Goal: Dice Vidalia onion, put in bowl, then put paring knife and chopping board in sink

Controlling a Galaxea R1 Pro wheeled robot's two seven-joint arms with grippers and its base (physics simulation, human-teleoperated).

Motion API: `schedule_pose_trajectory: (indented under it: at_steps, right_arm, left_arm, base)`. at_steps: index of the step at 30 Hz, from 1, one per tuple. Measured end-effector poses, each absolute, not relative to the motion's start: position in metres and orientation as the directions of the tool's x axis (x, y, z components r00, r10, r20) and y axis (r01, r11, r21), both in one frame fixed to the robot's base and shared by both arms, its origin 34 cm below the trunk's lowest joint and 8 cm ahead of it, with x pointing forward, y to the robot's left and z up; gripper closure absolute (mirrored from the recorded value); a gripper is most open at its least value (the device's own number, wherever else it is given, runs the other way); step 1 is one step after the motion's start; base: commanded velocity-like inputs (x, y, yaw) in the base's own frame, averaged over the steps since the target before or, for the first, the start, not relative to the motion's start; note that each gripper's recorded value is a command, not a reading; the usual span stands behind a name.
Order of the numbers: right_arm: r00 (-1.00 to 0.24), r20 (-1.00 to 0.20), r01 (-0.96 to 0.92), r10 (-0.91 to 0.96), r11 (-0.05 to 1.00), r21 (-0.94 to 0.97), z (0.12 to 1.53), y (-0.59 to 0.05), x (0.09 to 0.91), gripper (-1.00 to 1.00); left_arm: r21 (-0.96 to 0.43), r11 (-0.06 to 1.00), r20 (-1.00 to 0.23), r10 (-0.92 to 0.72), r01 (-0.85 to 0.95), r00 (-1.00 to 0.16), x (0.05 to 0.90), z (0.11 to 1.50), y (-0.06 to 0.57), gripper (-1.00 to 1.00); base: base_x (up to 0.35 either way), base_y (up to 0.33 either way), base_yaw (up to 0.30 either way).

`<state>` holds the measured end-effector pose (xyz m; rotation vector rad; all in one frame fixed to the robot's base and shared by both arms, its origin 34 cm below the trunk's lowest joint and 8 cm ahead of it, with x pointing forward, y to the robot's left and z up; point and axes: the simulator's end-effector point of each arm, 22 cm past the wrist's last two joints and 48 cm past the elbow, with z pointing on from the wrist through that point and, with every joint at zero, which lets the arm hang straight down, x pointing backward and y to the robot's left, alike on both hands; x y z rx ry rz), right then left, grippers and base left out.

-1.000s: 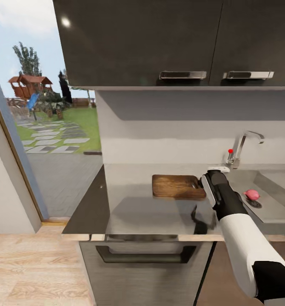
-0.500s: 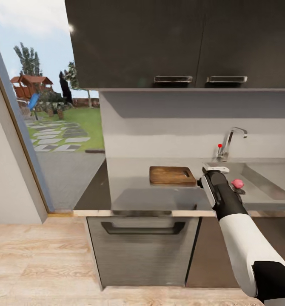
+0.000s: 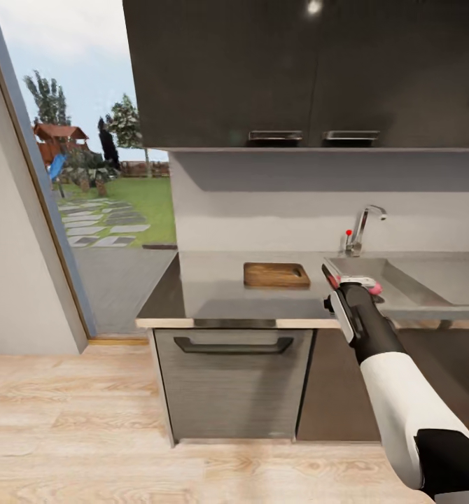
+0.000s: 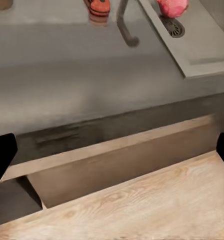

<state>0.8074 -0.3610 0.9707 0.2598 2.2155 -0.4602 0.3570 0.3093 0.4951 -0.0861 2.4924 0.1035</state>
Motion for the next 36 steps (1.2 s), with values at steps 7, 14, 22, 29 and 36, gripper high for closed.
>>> schedule_pose_trajectory:
  at_steps: [7, 14, 22, 29, 36]
  right_arm:
    - [-0.65, -0.759, 0.33, 0.031, 0.911, -0.246, 0.948, -0.361, 0.808, -1.0]
    - [-0.674, -0.738, 0.325, 0.034, 0.911, -0.255, 0.888, -0.365, 0.806, -1.0]
    - [-0.661, -0.75, 0.211, 0.021, 0.964, -0.16, 0.744, -0.344, 0.77, -1.0]
    - [-0.679, -0.734, 0.13, 0.005, 0.985, -0.114, 0.634, -0.322, 0.67, -1.0]
    - [-0.633, -0.772, 0.005, -0.049, 0.998, -0.068, 0.567, -0.269, 0.559, -1.0]
  left_arm:
    - [0.055, 0.995, -0.603, -0.038, -0.088, -0.797, 0.357, 0.495, 0.31, -1.0]
    - [0.054, 0.995, -0.604, -0.038, -0.088, -0.796, 0.357, 0.495, 0.31, -1.0]
    - [0.054, 0.995, -0.602, -0.038, -0.088, -0.797, 0.356, 0.495, 0.31, -1.0]
    - [0.054, 0.995, -0.602, -0.038, -0.088, -0.798, 0.356, 0.495, 0.31, -1.0]
    - [0.054, 0.995, -0.602, -0.039, -0.089, -0.798, 0.356, 0.495, 0.309, -1.0]
  base:
    - [-0.337, 0.0, 0.0]
    - [-0.15, 0.0, 0.0]
    - [-0.005, 0.0, 0.0]
    - [0.0, 0.0, 0.0]
    - [0.0, 0.0, 0.0]
